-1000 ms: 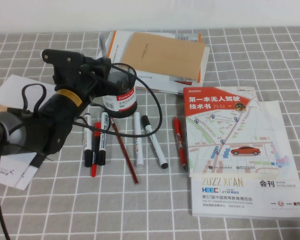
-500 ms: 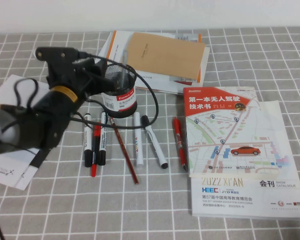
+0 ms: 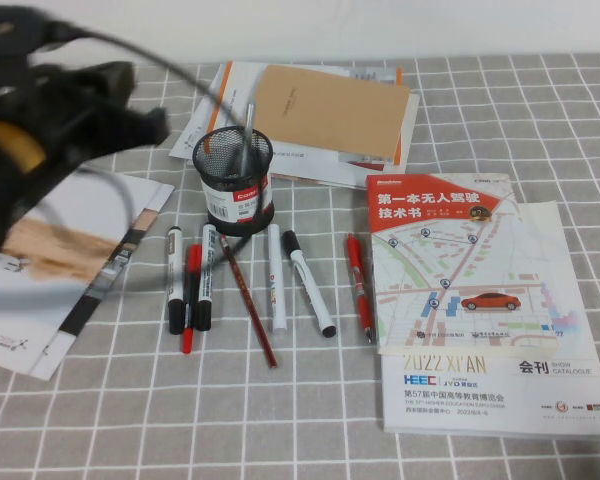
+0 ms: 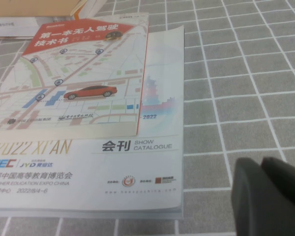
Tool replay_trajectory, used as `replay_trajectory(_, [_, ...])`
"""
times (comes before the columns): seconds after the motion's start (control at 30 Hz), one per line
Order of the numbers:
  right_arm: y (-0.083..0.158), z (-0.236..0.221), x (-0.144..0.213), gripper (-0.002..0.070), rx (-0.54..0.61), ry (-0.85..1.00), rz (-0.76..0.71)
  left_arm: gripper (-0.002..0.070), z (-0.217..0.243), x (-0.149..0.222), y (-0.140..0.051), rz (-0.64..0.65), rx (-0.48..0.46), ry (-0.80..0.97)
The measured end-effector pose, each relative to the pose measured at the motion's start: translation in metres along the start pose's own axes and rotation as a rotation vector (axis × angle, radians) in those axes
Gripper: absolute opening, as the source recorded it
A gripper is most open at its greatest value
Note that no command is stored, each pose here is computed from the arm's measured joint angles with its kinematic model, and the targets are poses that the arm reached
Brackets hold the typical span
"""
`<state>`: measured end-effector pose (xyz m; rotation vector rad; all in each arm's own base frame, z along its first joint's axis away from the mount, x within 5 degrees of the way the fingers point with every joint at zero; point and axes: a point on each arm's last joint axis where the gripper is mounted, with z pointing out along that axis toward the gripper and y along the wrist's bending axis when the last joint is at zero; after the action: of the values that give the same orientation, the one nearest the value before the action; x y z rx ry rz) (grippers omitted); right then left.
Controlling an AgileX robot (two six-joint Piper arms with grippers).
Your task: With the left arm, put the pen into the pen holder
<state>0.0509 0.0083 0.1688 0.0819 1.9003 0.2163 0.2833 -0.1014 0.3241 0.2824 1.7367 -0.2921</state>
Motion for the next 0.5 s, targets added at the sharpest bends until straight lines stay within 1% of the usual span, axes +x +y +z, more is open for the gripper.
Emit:
replay_trajectory(0.07, [0.0, 0.0, 0.0, -0.0013, 0.0, 0.0, 0.0, 0.0, -0.019, -0.001, 0.0, 0.001, 0.0, -0.017])
replay_trajectory(0.1, [0.0, 0.0, 0.0, -0.0013, 0.0, 0.0, 0.0, 0.0, -0.042, -0.002, -0.001, 0.002, 0.001, -0.046])
replay_trajectory(0.3, [0.0, 0.0, 0.0, -0.0013, 0.0, 0.0, 0.0, -0.0001, -0.111, 0.028, -0.001, -0.011, -0.003, -0.071])
replay_trajectory(0.4, [0.0, 0.0, 0.0, -0.0012, 0.0, 0.0, 0.0, -0.0001, -0.134, 0.048, -0.001, -0.017, -0.004, -0.074])
replay_trajectory(0.5, [0.0, 0.0, 0.0, -0.0012, 0.0, 0.0, 0.0, -0.0001, -0.147, 0.071, -0.001, -0.017, -0.006, -0.054])
